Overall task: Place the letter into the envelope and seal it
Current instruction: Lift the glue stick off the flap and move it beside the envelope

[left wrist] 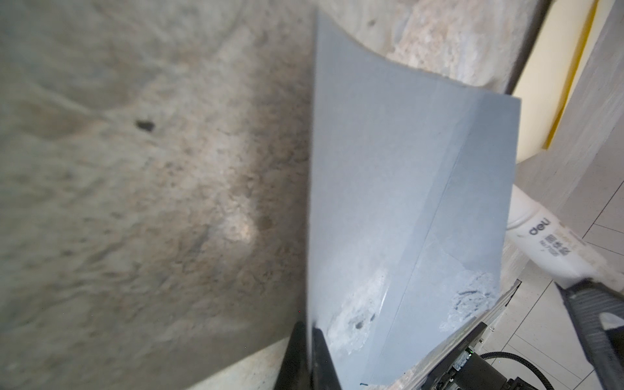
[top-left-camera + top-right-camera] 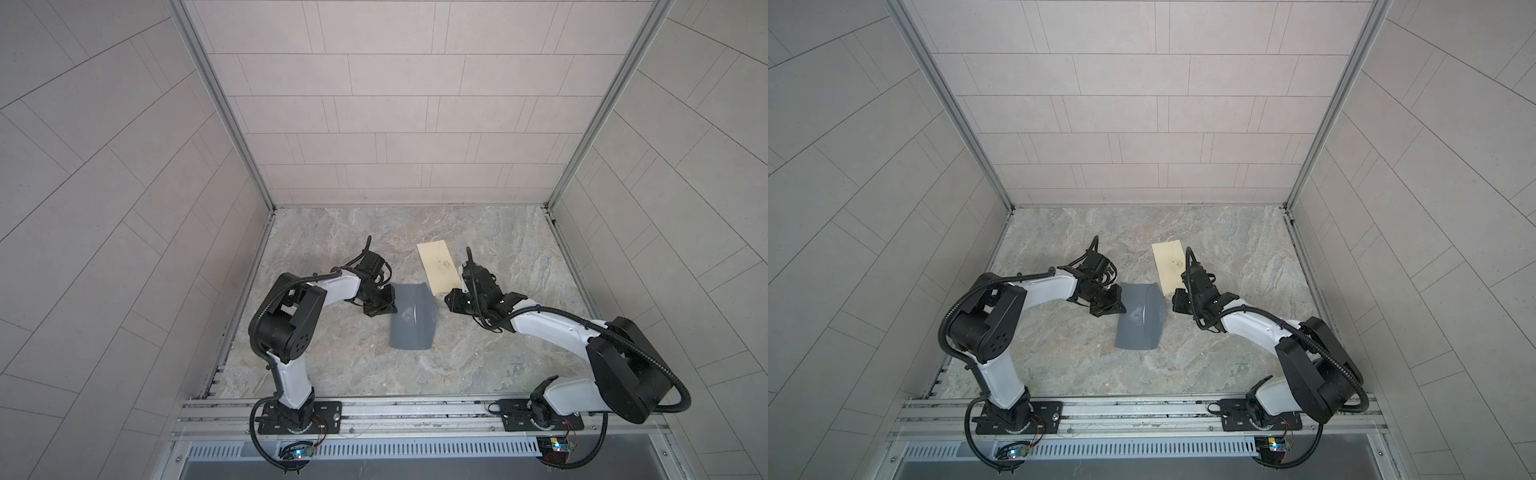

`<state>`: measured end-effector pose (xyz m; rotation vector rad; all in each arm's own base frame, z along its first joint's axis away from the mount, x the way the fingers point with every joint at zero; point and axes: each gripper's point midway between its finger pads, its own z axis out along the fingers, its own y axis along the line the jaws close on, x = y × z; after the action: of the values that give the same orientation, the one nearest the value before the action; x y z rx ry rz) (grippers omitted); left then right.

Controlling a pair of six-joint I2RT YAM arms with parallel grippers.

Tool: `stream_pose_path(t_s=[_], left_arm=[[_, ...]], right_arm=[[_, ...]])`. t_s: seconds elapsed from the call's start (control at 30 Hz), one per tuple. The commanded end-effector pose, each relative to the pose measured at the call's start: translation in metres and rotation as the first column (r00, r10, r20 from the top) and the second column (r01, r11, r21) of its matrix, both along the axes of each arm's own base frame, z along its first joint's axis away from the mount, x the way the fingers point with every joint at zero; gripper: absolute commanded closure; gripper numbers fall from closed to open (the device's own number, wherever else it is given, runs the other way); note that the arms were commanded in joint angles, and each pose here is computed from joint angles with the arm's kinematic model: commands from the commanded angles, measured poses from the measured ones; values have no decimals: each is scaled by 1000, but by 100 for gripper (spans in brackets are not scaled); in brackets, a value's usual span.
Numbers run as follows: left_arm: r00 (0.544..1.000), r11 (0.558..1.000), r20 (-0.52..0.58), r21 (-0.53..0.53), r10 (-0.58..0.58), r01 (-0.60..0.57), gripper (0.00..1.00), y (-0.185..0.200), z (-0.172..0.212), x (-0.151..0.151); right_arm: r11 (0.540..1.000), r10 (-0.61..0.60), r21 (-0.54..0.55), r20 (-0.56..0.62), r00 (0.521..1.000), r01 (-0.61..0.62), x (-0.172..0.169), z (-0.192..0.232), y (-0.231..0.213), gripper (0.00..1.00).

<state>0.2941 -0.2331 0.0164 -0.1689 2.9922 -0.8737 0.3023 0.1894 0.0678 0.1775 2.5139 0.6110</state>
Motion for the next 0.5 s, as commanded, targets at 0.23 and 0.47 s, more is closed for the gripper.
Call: stream_pose_path(t_s=[0.23, 0.47], left_arm=[[1000, 999, -11, 36, -8, 8, 100, 4, -5, -4], [1000, 999, -8, 36, -10, 10, 100, 4, -4, -4]], right_arm=[[1000, 8, 2, -100, 995, -7, -34, -29, 0, 56], [999, 37, -18, -77, 996, -39, -30, -15, 2, 56]])
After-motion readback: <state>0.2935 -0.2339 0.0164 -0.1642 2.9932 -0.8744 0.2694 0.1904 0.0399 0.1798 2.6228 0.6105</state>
